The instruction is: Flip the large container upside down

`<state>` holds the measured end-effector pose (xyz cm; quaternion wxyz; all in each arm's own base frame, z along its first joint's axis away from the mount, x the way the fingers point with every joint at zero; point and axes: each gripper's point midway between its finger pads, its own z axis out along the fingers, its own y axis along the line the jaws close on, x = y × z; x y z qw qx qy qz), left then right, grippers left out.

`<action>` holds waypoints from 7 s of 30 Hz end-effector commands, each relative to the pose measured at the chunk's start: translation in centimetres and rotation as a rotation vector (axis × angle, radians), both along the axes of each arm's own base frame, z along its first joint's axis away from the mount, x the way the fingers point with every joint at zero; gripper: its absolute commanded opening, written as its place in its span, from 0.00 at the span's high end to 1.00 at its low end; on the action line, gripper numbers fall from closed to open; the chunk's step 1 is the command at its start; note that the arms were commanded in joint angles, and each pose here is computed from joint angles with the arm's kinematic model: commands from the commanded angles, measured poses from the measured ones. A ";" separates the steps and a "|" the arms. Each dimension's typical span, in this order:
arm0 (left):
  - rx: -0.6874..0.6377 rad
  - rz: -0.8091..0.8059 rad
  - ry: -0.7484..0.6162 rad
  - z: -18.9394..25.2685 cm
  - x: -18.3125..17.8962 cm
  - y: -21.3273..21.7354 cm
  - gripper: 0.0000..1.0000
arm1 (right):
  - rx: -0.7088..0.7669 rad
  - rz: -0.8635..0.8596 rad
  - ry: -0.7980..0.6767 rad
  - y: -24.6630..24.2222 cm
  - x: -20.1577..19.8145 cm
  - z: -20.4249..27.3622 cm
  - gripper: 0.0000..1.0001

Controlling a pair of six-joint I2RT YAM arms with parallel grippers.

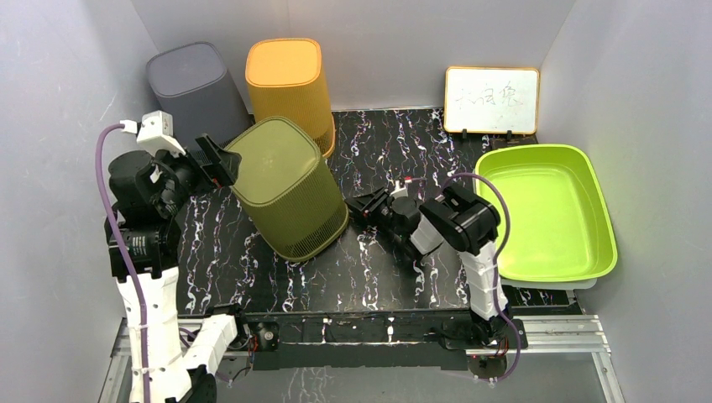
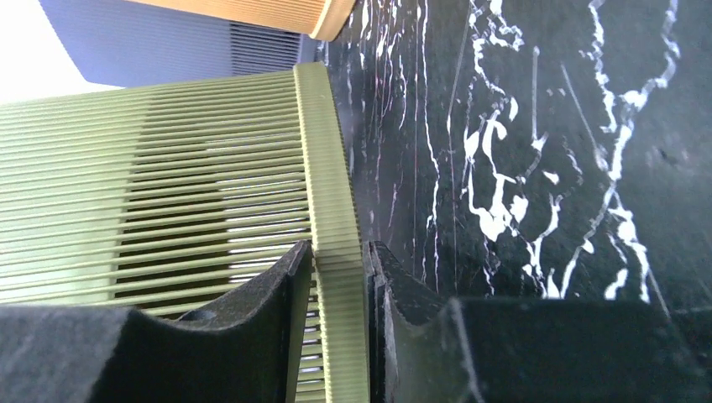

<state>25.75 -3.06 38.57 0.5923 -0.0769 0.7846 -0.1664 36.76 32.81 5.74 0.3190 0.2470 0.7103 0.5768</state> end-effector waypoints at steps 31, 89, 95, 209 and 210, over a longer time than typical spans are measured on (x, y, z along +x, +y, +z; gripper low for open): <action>-0.299 -0.043 0.039 -8.4 0.4 -2.8 0.02 | -0.923 -0.186 -0.274 -11.4 0.3 13.9 0.02; 0.109 -0.297 0.009 -4.0 1.7 -11.1 0.02 | -0.620 -0.186 -0.461 -0.8 -9.7 16.9 0.02; 0.101 -0.295 0.021 -5.5 0.1 -10.4 0.01 | -0.759 -0.315 -0.408 2.5 -5.0 13.7 0.02; 0.051 -0.339 0.246 -16.4 -3.4 -10.6 0.02 | -1.495 -0.530 0.222 -34.3 -3.3 11.1 0.82; 0.051 -0.337 0.248 -16.4 -3.5 -10.5 0.02 | -1.497 -0.531 0.221 -34.3 -3.3 11.1 0.82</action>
